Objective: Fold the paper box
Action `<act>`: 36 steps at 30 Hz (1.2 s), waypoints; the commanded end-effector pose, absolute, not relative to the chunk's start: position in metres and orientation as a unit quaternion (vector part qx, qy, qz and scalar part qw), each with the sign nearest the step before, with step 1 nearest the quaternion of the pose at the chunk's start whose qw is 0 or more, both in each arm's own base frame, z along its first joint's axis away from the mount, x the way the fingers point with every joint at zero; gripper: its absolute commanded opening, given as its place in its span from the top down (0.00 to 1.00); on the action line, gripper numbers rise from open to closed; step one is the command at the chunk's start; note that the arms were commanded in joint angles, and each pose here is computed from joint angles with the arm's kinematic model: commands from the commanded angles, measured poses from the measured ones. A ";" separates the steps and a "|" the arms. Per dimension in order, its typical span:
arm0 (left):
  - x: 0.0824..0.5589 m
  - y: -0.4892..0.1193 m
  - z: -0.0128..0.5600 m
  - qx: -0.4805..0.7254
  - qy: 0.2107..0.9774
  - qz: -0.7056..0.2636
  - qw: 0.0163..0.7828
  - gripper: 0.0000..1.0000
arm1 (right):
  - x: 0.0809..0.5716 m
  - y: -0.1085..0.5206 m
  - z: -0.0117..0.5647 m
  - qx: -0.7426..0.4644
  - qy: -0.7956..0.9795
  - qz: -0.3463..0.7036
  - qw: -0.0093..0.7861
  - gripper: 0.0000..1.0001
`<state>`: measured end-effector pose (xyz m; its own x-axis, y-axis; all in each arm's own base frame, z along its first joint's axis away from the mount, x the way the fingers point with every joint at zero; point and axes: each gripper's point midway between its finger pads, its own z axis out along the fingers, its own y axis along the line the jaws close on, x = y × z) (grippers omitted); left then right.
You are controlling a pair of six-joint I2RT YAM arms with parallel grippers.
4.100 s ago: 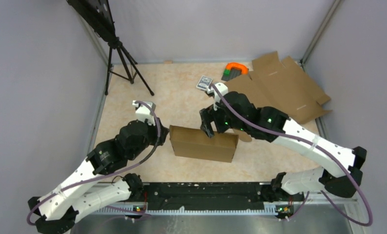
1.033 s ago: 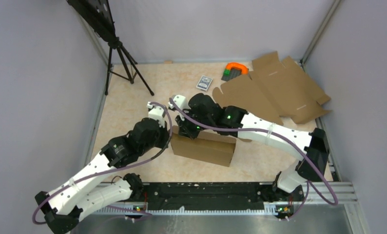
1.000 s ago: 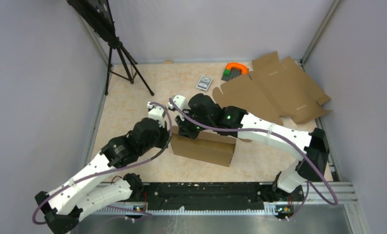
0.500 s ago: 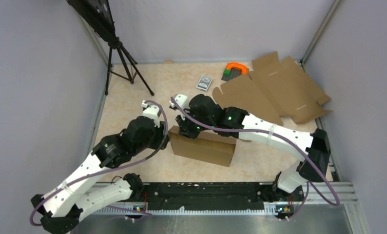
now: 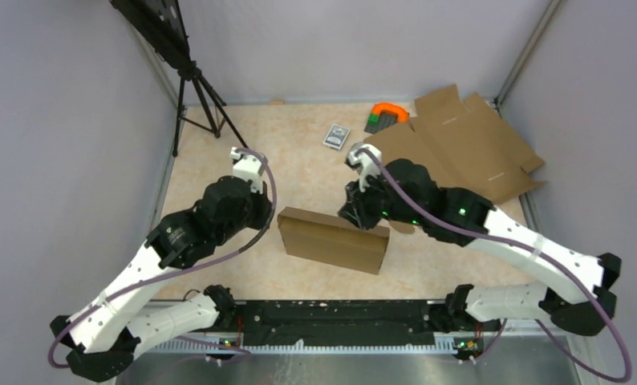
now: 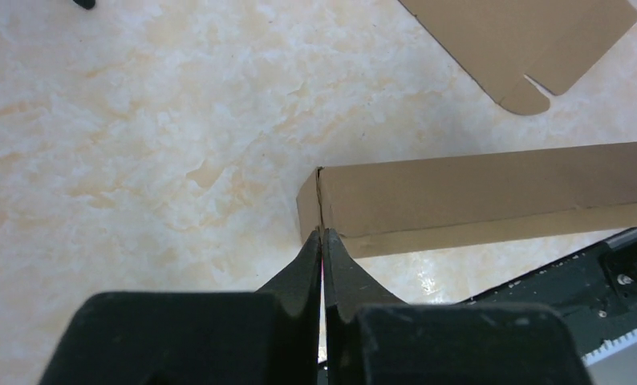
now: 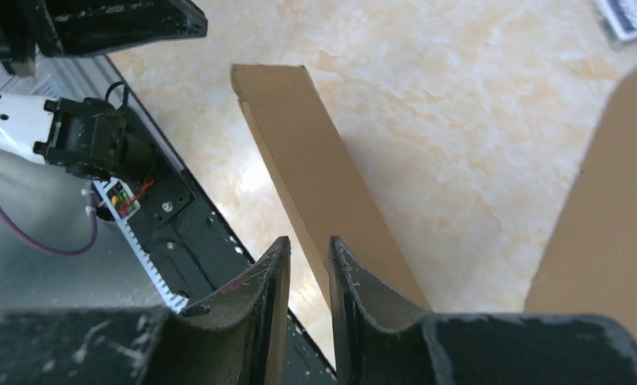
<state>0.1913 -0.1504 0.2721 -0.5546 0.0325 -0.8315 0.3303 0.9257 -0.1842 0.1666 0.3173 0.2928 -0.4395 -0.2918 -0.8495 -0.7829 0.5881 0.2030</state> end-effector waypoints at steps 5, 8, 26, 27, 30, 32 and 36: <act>0.228 -0.174 0.273 0.122 0.856 -0.162 0.476 1.00 | 0.159 0.223 0.274 -0.220 0.850 0.227 0.421 0.93; 0.235 -0.177 0.269 0.118 0.857 -0.166 0.473 1.00 | 0.152 0.211 0.268 -0.212 0.856 0.226 0.414 1.00; 0.212 -0.178 0.210 0.120 0.894 -0.184 0.390 1.00 | 0.131 0.202 0.220 -0.221 0.883 0.218 0.351 1.00; 0.211 -0.177 0.207 0.119 0.896 -0.184 0.387 1.00 | 0.131 0.202 0.220 -0.221 0.883 0.217 0.352 1.00; 0.210 -0.175 0.202 0.113 0.896 -0.183 0.388 1.00 | 0.132 0.202 0.217 -0.221 0.885 0.214 0.349 1.00; 0.209 -0.172 0.201 0.110 0.896 -0.181 0.390 1.00 | 0.130 0.202 0.212 -0.221 0.887 0.214 0.344 1.00; 0.206 -0.169 0.200 0.103 0.894 -0.183 0.395 1.00 | 0.129 0.201 0.205 -0.215 0.890 0.215 0.340 1.00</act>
